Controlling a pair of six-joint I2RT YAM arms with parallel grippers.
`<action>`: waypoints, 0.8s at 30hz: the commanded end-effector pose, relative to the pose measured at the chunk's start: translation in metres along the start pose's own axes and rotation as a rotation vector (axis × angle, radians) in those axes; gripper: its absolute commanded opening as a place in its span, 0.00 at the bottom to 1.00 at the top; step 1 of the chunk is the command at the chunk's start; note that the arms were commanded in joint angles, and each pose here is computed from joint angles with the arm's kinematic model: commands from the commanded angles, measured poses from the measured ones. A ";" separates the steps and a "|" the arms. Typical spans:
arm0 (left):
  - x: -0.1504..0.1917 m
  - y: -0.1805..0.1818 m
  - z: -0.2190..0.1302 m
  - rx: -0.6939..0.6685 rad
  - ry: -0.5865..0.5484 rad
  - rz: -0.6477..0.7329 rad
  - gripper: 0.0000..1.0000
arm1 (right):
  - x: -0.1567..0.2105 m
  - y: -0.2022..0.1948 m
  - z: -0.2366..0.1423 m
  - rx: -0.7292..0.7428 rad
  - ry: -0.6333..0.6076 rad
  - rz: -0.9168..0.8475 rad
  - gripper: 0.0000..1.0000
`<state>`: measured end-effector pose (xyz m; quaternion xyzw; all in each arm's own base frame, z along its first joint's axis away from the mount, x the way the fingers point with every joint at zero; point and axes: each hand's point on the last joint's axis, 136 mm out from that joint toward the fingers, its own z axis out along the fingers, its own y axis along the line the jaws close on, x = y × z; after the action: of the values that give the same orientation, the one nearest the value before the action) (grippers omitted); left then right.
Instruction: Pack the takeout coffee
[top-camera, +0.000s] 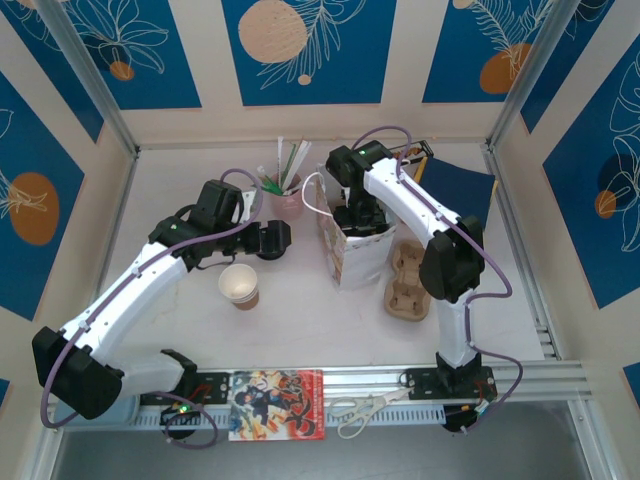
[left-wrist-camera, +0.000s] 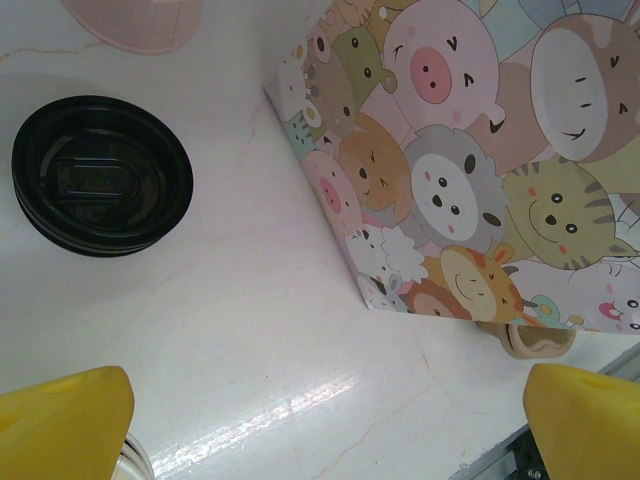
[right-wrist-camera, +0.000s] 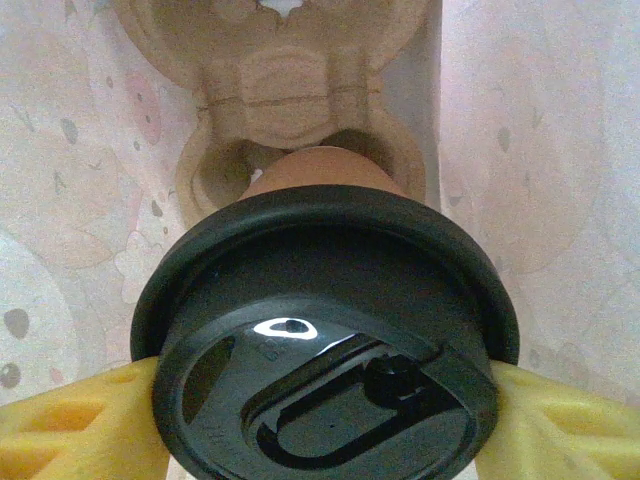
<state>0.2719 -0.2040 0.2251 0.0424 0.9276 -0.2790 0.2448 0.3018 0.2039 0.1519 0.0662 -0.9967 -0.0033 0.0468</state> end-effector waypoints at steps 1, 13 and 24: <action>0.000 0.000 -0.002 0.011 0.009 -0.021 1.00 | 0.013 -0.001 -0.011 -0.014 0.000 0.008 0.70; 0.000 -0.001 -0.003 0.013 0.009 -0.022 1.00 | 0.012 0.000 -0.011 -0.018 -0.002 0.005 0.70; 0.001 0.000 -0.002 0.011 0.013 -0.021 1.00 | 0.011 0.000 -0.009 -0.015 0.002 0.004 0.70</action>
<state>0.2719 -0.2040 0.2251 0.0404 0.9276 -0.2797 0.2441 0.2999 0.2027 0.1512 0.0658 -0.9966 -0.0019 0.0493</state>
